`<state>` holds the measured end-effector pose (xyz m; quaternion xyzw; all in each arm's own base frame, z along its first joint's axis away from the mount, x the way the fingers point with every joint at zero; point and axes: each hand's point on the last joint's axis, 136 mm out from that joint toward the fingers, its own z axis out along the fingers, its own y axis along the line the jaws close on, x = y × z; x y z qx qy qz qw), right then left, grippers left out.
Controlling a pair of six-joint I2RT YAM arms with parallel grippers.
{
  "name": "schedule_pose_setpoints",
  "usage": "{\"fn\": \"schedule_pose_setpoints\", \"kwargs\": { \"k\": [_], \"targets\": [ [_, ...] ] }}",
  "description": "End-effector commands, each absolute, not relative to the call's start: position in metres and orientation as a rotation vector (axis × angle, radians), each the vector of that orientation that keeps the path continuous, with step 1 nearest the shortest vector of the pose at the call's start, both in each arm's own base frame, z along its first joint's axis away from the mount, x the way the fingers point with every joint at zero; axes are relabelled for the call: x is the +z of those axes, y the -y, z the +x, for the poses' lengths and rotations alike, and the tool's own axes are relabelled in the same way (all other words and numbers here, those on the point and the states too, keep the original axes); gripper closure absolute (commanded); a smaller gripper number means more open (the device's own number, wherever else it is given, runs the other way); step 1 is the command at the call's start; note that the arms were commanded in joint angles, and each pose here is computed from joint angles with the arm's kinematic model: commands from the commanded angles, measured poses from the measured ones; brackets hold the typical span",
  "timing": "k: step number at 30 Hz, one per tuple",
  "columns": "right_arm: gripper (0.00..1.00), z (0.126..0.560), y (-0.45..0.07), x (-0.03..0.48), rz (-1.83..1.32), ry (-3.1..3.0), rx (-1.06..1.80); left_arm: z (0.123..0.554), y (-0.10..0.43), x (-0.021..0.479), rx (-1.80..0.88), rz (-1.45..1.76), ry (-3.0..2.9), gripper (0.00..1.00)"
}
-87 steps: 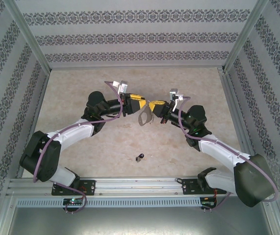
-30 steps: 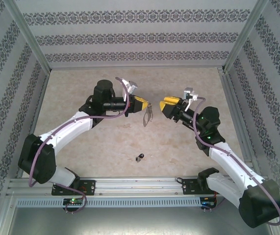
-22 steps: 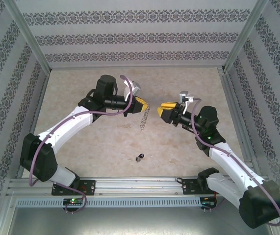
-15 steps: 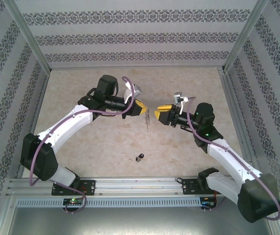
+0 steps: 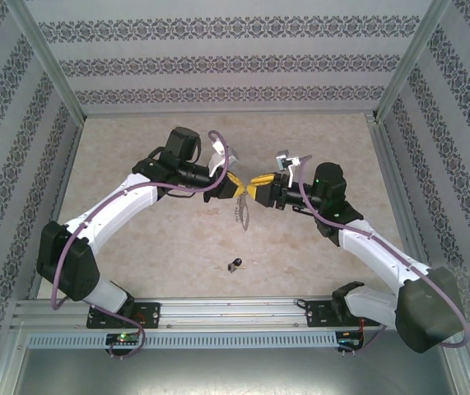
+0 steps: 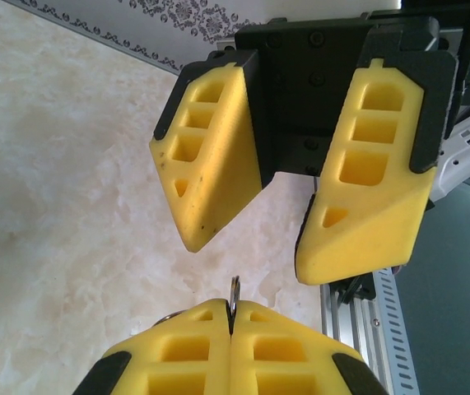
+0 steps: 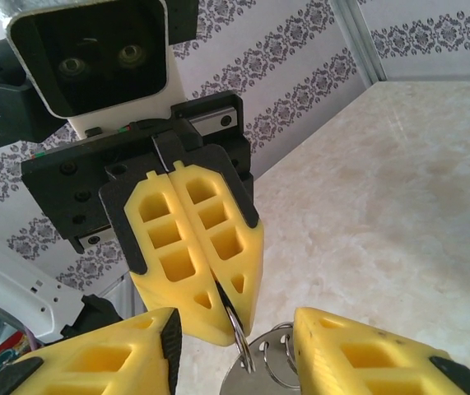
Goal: Put the keys on the keyring
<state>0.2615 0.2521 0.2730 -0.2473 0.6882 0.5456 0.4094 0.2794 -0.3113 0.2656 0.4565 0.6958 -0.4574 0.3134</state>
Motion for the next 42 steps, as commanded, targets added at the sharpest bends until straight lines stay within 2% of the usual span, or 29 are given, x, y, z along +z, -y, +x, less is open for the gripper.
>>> {"fn": "schedule_pose_setpoints", "kwargs": {
  "k": [1,11,26,30,31,33,36,39,42],
  "targets": [
    [0.60,0.260,-0.257,0.287,-0.675,-1.677,1.368,0.270,0.318,0.281,-1.238,1.261,-1.761,1.00],
    [0.64,0.260,-0.263,0.271,-0.674,-1.704,1.379,0.270,0.318,0.284,-1.238,1.261,-1.745,1.00],
    [0.99,0.257,-0.264,0.270,-0.688,-1.697,1.386,0.273,0.320,0.289,-1.247,1.241,-1.735,1.00],
    [1.00,0.260,-0.263,0.269,-0.680,-1.696,1.372,0.274,0.321,0.291,-1.248,1.230,-1.729,1.00],
    [1.00,0.261,-0.263,0.268,-0.675,-1.695,1.364,0.276,0.321,0.291,-1.245,1.214,-1.735,0.97],
    [1.00,0.263,-0.260,0.267,-0.656,-1.692,1.338,0.286,0.321,0.292,-1.209,1.148,-1.764,0.78],
    [1.00,0.266,-0.253,0.269,-0.621,-1.672,1.310,0.296,0.317,0.294,-1.146,1.072,-1.798,0.74],
    [1.00,0.268,-0.247,0.275,-0.593,-1.643,1.299,0.307,0.310,0.301,-1.080,0.966,-1.800,0.61],
    [1.00,0.267,-0.244,0.284,-0.576,-1.611,1.285,0.319,0.299,0.308,-1.005,0.828,-1.787,0.54]
  ]
}}
